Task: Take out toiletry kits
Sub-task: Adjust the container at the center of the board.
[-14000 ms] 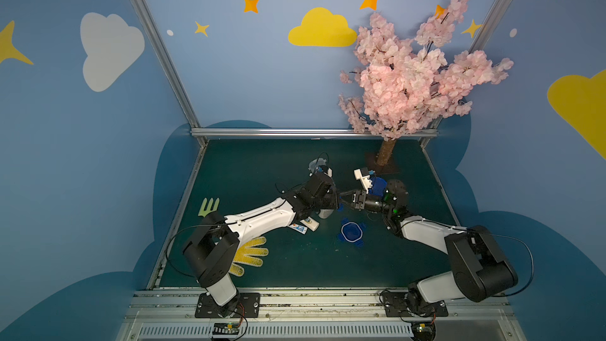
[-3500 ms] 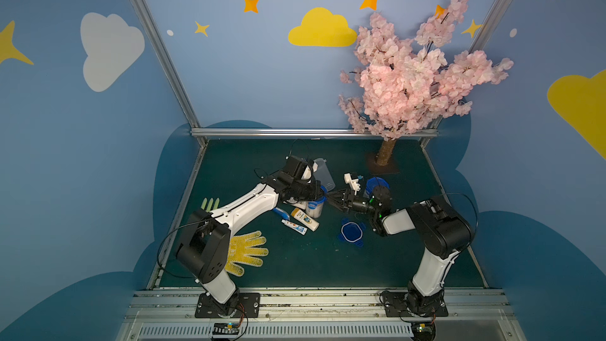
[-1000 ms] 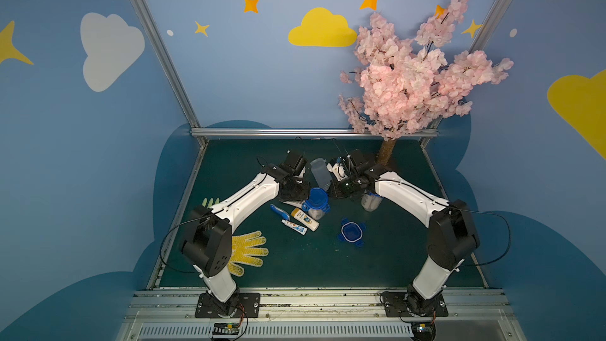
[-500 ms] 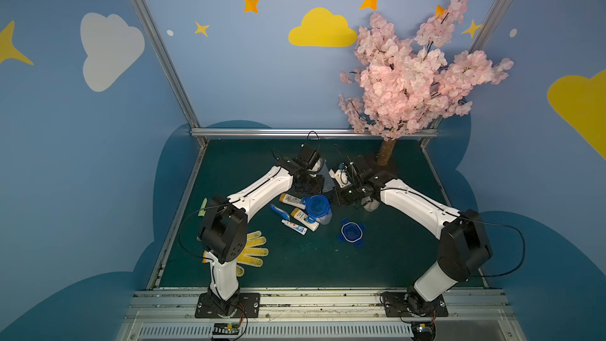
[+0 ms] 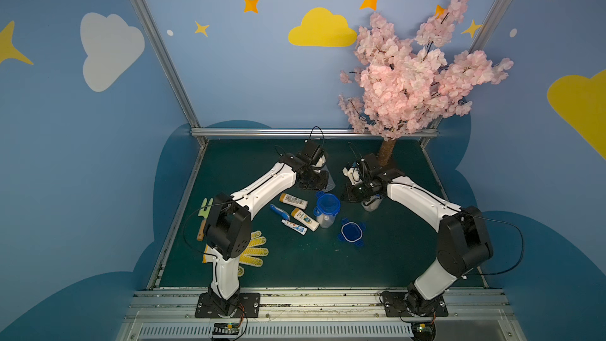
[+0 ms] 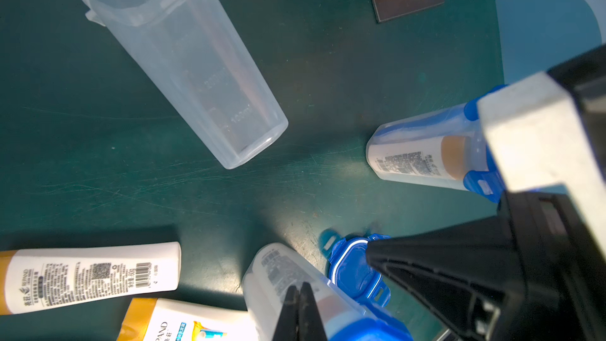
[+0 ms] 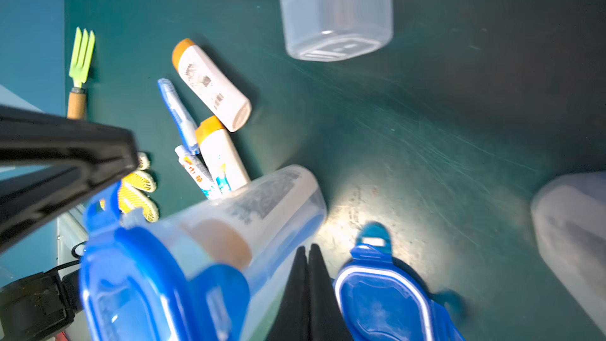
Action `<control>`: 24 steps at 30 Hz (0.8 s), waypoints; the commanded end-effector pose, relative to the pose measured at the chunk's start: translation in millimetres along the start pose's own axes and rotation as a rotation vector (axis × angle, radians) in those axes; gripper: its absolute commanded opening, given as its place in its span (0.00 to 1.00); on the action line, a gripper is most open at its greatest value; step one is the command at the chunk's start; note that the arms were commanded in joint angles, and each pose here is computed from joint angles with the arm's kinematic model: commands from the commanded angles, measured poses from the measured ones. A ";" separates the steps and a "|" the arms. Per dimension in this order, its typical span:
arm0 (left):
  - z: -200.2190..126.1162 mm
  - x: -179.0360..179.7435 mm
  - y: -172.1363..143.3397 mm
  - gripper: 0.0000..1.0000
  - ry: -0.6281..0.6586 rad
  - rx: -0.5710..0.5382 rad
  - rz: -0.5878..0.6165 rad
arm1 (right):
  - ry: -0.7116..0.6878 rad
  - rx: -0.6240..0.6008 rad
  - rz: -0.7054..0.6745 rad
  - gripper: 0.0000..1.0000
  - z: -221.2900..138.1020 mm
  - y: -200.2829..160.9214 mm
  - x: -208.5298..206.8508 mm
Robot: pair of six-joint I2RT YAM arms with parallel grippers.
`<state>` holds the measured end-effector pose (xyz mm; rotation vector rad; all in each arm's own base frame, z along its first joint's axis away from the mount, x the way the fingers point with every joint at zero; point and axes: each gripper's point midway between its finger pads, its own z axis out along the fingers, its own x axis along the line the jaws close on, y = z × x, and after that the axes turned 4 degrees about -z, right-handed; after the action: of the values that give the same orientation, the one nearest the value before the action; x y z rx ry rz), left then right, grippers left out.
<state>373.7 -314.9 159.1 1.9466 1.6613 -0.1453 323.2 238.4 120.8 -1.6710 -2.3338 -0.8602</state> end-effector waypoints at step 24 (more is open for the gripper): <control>-87.0 -27.5 -40.4 0.02 -0.003 -0.126 0.099 | 0.131 -0.053 -0.001 0.00 3.6 49.0 27.8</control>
<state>312.7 -281.1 236.6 1.8831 1.5605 0.0315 355.0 284.2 145.3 -1.5297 -2.2317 -1.0283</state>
